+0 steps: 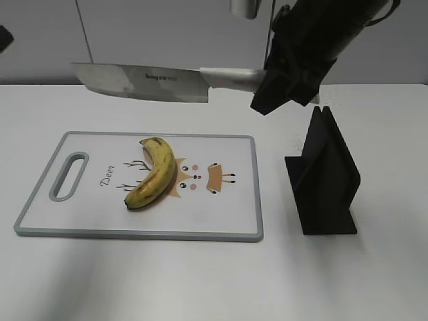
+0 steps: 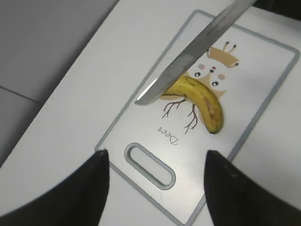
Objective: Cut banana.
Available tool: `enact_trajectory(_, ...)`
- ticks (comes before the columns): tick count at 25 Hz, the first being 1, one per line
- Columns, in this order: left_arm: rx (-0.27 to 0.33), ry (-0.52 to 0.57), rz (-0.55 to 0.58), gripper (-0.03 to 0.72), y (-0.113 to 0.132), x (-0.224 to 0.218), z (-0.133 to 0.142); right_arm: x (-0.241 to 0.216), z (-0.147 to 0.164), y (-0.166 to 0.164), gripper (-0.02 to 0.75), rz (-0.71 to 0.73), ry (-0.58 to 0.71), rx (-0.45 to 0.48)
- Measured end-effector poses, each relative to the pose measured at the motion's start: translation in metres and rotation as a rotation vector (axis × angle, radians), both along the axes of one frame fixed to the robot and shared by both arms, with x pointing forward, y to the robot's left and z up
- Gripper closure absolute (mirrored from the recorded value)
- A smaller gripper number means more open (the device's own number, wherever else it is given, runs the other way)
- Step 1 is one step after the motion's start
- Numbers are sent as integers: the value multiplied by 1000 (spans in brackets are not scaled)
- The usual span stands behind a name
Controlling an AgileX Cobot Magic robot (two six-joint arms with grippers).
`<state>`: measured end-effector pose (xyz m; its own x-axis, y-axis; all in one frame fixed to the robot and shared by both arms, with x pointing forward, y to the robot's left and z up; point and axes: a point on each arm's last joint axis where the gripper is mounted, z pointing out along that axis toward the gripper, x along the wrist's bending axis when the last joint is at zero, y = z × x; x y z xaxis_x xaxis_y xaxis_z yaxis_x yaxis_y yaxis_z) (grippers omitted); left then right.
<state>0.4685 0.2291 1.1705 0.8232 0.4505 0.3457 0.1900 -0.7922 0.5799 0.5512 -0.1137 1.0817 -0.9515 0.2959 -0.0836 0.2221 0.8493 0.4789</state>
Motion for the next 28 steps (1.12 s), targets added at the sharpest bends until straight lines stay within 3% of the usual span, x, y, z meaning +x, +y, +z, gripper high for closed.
enact_trajectory(3,50,16,-93,78,-7,14,-11,5,-7,5,577,48,9,3)
enact_trajectory(8,58,52,-206,87,-18,32,-30,10,-20,10,577,110,27,-1)
enact_trajectory(14,109,108,-301,95,-23,53,-57,14,-26,14,577,160,11,14)
enact_trajectory(24,158,130,-323,103,-26,79,-88,21,-37,19,577,183,-8,28)
enact_trajectory(28,169,148,-325,148,-26,84,-96,23,-38,20,577,189,-22,37)
